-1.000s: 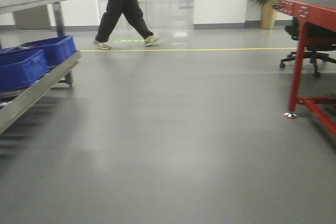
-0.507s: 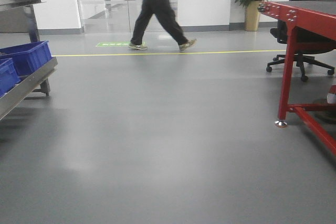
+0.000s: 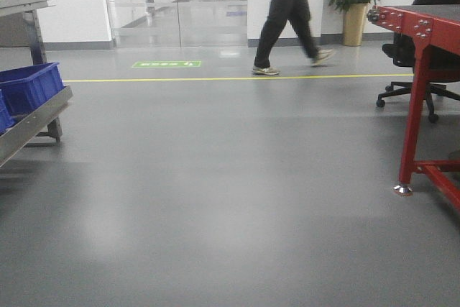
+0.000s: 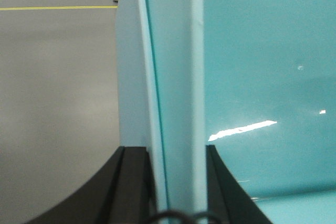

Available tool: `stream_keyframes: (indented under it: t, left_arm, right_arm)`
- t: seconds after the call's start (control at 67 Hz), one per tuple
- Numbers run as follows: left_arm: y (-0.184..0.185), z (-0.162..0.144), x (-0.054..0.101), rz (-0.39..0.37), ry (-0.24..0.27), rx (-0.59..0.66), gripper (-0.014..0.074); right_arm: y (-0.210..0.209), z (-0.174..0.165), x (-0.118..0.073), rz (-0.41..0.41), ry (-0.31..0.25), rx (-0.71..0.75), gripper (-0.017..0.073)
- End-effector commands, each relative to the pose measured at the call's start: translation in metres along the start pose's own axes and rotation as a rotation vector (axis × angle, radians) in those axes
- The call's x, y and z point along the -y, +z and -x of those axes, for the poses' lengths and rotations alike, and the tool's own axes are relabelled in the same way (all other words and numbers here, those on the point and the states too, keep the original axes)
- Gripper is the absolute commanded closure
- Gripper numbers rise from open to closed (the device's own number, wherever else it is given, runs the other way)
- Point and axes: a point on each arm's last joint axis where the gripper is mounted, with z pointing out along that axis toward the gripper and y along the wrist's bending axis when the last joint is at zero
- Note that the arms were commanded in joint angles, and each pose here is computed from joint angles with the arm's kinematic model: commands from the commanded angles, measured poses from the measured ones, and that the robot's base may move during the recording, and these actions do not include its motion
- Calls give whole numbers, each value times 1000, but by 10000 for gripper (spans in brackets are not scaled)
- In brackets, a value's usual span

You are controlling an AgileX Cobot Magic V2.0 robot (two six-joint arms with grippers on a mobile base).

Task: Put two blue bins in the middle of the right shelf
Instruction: 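Drive the base across the open floor carrying the teal bin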

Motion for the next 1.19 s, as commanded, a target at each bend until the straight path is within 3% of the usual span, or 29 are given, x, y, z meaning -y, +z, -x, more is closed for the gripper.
stream_keyframes:
  t: [0.0, 1.179]
  left_arm:
    - [-15, 17, 10, -77, -63, 135, 704]
    - [-15, 17, 10, -77, -63, 135, 704]
  right_arm:
    - [-9, 10, -7, 48, -22, 103, 724]
    - [-9, 10, -7, 48, -22, 103, 724]
